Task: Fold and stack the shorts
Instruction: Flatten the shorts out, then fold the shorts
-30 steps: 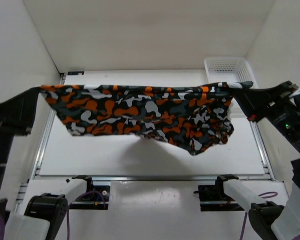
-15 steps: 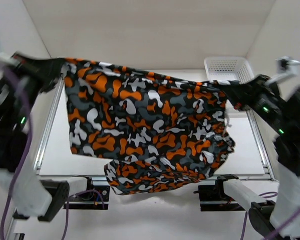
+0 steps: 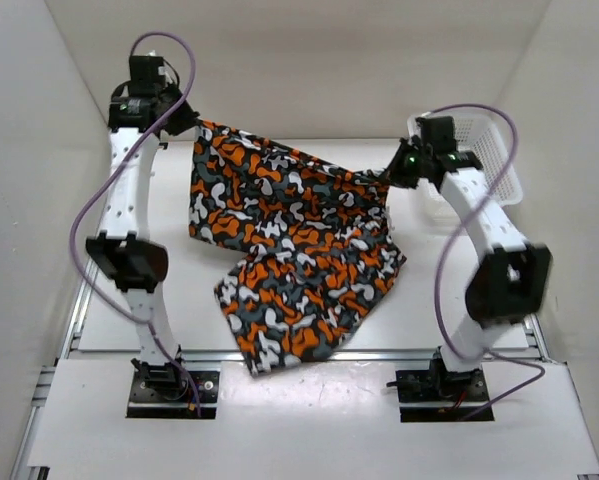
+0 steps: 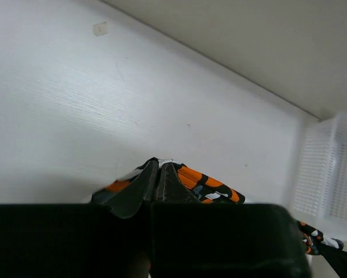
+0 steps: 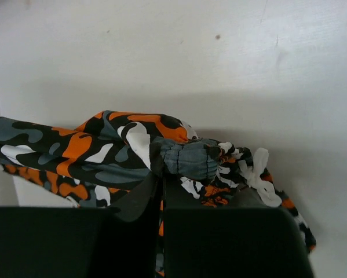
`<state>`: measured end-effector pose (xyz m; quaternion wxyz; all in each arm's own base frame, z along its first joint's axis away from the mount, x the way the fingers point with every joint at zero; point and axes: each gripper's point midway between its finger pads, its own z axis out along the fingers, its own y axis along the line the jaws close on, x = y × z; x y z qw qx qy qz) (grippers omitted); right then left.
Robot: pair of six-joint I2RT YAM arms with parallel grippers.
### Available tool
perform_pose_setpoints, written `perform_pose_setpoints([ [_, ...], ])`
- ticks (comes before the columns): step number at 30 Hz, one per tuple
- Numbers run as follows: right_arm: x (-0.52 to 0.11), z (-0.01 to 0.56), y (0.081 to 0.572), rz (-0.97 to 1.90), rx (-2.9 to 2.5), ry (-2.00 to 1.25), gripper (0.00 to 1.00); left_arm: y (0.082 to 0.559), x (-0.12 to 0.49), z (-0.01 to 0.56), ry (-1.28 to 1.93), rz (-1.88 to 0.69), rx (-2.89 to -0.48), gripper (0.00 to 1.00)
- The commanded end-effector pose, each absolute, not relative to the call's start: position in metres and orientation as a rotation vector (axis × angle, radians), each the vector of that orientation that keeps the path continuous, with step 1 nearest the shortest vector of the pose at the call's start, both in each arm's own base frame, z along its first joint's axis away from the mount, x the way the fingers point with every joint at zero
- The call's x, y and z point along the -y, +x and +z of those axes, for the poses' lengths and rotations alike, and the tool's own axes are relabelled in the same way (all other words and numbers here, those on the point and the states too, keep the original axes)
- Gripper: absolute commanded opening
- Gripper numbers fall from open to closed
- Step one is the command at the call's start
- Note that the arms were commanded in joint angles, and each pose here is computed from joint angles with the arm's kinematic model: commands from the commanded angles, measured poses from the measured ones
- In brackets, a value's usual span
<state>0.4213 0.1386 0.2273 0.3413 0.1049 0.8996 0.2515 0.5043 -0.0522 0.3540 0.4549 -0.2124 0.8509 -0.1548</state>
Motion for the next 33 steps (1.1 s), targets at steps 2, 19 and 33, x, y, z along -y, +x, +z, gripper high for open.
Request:
perform_pose_setpoints([
  [2,-0.107,0.2,0.493,0.444,-2.32,0.348,0.0,0.549,-0.035,0.365,-0.638,-0.178,-1.925,0.1],
  [19,-0.132,0.197,0.51,0.562,-2.375,0.32,0.0,0.492,-0.013,0.367,-0.559,-0.286,-2.006,0.1],
  [33,-0.087,0.189,0.397,0.428,-2.403,0.443,0.0,0.278,0.112,0.295,-0.346,-0.592,-2.245,0.1],
])
